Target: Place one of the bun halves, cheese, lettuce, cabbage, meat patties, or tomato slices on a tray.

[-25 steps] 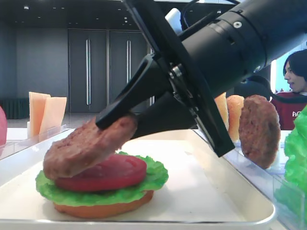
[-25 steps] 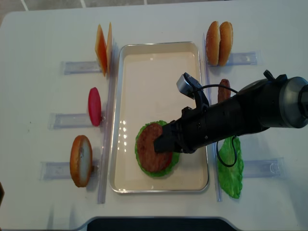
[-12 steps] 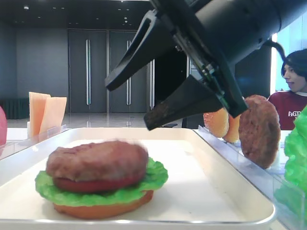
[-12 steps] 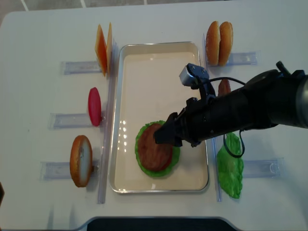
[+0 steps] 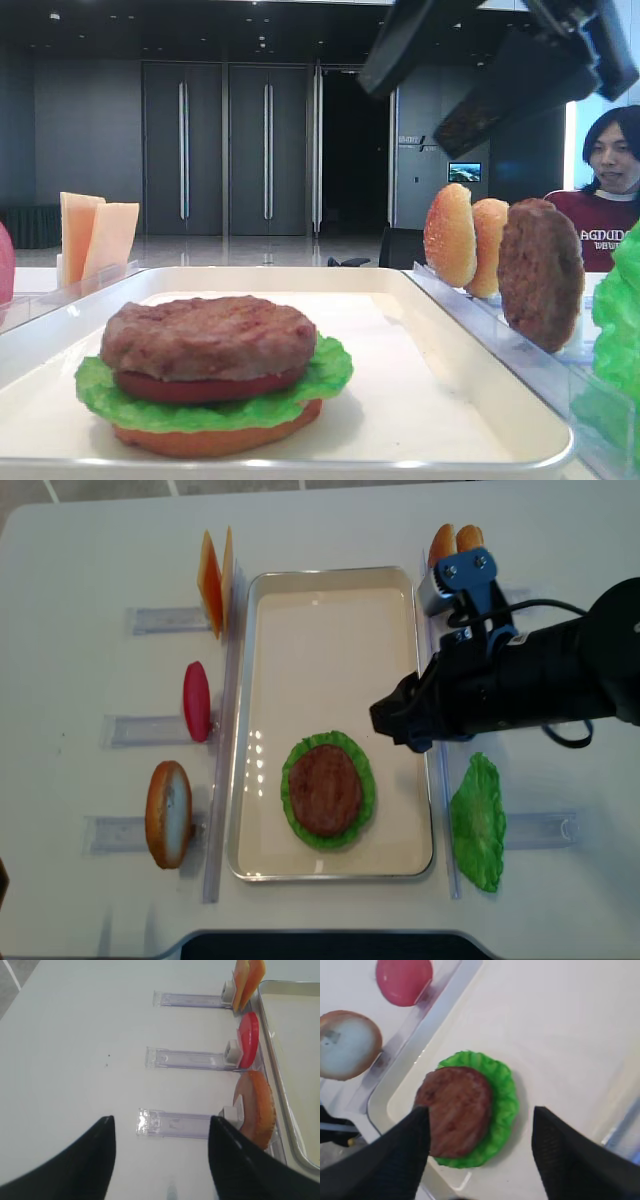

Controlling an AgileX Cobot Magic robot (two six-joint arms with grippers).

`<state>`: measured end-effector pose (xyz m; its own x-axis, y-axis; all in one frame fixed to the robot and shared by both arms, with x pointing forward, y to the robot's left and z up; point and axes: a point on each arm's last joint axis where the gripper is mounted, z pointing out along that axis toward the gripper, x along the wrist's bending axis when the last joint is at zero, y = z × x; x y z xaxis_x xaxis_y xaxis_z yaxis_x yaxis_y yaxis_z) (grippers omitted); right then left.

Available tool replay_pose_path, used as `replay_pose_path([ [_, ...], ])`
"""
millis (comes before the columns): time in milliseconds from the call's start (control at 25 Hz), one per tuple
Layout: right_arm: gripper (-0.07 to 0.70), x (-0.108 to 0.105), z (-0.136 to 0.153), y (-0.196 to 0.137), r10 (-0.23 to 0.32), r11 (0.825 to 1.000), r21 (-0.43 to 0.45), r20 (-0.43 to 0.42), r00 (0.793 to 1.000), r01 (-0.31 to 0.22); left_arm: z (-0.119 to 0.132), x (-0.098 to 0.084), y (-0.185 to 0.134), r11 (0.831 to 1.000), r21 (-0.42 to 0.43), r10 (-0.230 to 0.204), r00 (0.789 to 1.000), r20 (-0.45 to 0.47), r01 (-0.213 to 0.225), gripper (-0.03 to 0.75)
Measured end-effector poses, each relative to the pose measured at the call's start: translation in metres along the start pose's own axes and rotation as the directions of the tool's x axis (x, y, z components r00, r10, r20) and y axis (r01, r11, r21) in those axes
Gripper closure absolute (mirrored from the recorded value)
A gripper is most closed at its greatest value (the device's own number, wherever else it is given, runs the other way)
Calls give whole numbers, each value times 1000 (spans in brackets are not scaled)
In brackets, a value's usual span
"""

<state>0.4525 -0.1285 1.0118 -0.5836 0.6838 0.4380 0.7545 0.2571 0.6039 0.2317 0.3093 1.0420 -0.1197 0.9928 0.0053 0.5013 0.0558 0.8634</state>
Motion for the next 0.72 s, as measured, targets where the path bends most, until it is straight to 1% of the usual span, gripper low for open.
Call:
replay_pose_path([
  [80,178,-12,-15,2,24,1000,-15,64,998,-24,0,0,0,1000,0,0,1000,0,0,264],
  [200,178,-33,-35,3,103,995,-26,145,984,-100,0,0,0,1000,0,0,1000,0,0,264],
  [320,178,-59,-59,-2,173,985,-20,247,954,-174,0,0,0,1000,0,0,1000,0,0,264],
  [400,178,-76,-76,-8,214,975,-13,323,922,-222,0,0,0,1000,0,0,1000,0,0,264],
  [440,178,-83,-84,-12,247,965,-12,356,901,-260,0,0,0,1000,0,0,1000,0,0,264],
  [480,178,-90,-91,-15,262,960,-8,390,883,-281,0,0,0,1000,0,0,1000,0,0,264],
  [560,178,-101,-105,-24,283,946,10,466,838,-324,0,0,0,1000,0,0,1000,0,0,264],
  [600,178,-106,-111,-29,291,937,23,502,814,-349,0,0,0,1000,0,0,1000,0,0,264],
  [640,178,-109,-115,-33,295,928,39,530,795,-371,0,0,0,1000,0,0,1000,0,0,264],
  [720,178,-114,-124,-41,265,917,88,594,760,-389,0,0,0,1000,0,0,1000,0,0,264],
])
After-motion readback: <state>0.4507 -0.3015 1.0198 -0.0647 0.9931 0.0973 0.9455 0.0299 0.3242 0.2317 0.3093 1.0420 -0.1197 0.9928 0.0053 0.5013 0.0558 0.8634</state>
